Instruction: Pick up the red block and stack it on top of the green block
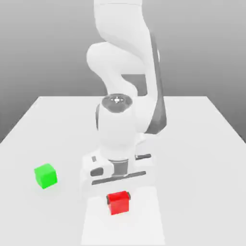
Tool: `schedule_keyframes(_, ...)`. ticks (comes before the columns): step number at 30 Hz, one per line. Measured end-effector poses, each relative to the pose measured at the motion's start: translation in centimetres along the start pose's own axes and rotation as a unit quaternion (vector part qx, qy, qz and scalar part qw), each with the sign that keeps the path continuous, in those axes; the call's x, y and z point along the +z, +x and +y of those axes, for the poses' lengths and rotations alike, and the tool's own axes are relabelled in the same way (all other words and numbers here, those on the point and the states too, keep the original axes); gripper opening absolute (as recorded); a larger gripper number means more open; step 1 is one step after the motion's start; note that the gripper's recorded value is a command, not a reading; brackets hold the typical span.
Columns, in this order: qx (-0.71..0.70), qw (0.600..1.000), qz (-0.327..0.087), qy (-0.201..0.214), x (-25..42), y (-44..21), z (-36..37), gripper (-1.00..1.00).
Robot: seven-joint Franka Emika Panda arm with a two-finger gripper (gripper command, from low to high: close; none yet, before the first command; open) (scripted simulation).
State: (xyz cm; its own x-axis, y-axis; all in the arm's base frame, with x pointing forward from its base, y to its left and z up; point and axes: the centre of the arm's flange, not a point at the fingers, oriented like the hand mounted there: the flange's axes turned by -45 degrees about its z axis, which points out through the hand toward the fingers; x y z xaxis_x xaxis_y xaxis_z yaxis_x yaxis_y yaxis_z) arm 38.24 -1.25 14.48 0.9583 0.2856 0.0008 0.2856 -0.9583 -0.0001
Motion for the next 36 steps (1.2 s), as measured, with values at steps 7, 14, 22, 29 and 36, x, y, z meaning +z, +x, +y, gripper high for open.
schedule_keyframes(7,0.002,1.0,0.004,0.0,-2.9,0.4,0.2,-1.0)
schedule_keyframes(14,0.017,1.0,-0.001,-0.001,-6.4,-0.2,0.3,-1.0)
schedule_keyframes(22,0.322,0.947,-0.008,-0.011,-7.7,-5.8,9.5,-1.0)
schedule_keyframes(29,0.559,0.829,-0.005,-0.011,-8.9,-11.4,14.8,-1.0)
schedule_keyframes(36,0.749,0.662,0.0,-0.001,-9.7,-17.7,18.8,-1.0)
